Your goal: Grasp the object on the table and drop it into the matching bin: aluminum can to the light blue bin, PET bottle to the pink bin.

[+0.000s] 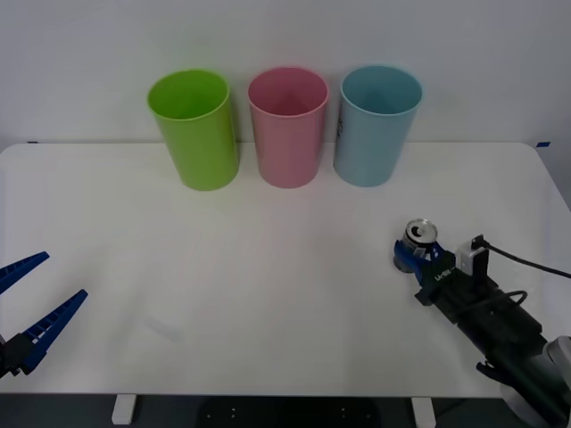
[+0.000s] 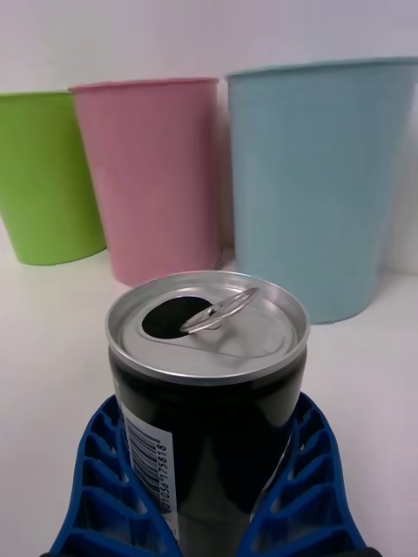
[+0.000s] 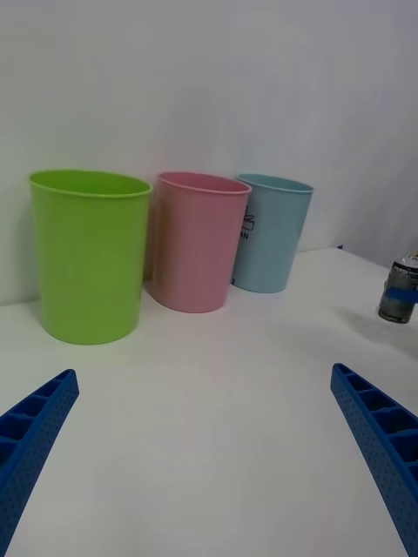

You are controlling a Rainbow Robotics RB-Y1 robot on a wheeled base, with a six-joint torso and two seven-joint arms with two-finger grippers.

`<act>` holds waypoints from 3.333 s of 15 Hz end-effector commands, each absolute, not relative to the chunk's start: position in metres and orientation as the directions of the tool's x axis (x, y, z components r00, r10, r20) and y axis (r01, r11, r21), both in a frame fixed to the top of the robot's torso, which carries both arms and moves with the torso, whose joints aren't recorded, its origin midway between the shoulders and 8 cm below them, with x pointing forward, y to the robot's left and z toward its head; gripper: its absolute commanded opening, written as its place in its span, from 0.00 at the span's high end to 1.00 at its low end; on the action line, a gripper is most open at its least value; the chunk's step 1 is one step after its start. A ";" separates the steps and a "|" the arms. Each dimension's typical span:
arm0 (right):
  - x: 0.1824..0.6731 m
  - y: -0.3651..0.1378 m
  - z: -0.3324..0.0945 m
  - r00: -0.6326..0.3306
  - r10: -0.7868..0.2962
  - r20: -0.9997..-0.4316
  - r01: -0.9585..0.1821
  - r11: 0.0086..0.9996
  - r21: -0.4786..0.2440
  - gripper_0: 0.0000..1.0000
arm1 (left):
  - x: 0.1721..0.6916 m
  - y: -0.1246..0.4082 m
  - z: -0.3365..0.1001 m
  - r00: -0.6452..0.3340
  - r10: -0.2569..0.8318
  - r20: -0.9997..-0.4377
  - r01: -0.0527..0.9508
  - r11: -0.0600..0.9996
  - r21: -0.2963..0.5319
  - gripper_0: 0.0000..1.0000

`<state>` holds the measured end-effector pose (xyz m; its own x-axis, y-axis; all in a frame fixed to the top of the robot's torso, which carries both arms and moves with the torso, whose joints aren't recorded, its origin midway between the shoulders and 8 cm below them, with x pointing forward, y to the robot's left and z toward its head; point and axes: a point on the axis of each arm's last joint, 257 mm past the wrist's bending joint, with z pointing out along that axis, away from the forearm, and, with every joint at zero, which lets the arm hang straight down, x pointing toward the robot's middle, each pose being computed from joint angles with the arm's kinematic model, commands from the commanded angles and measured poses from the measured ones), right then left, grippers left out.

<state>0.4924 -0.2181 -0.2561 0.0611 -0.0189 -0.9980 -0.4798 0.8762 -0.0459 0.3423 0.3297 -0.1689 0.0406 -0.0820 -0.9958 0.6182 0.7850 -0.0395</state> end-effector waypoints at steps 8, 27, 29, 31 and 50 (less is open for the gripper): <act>0.494 -0.208 -0.150 0.115 0.160 -0.980 -0.543 0.837 0.073 1.00 | 0.342 0.330 -0.169 0.041 -0.082 -0.996 0.618 0.785 -0.039 0.00; 0.552 -0.219 -0.032 0.198 0.027 -0.980 -0.590 0.802 -0.097 1.00 | 0.342 0.330 -0.169 0.041 -0.082 -0.996 0.618 0.785 -0.039 0.00; 0.574 -0.218 -0.029 0.187 0.007 -0.982 -0.590 0.800 -0.107 1.00 | 0.342 0.330 -0.169 0.041 -0.082 -0.996 0.618 0.785 -0.039 0.00; 0.590 -0.215 -0.025 0.170 0.016 -0.985 -0.598 0.796 -0.090 1.00 | 0.342 0.330 -0.169 0.041 -0.082 -0.996 0.618 0.785 -0.039 0.00; 0.730 -0.180 -0.003 0.049 0.028 -0.998 -0.473 0.881 0.002 1.00 | 0.342 0.330 -0.169 0.041 -0.082 -0.996 0.618 0.785 -0.039 0.00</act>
<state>0.7292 -0.1796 -0.0030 0.0464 0.0303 -0.9985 -0.4763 0.8793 0.0045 0.3423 0.3297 -0.1689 0.0407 -0.0821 -0.9958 0.6182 0.7850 -0.0395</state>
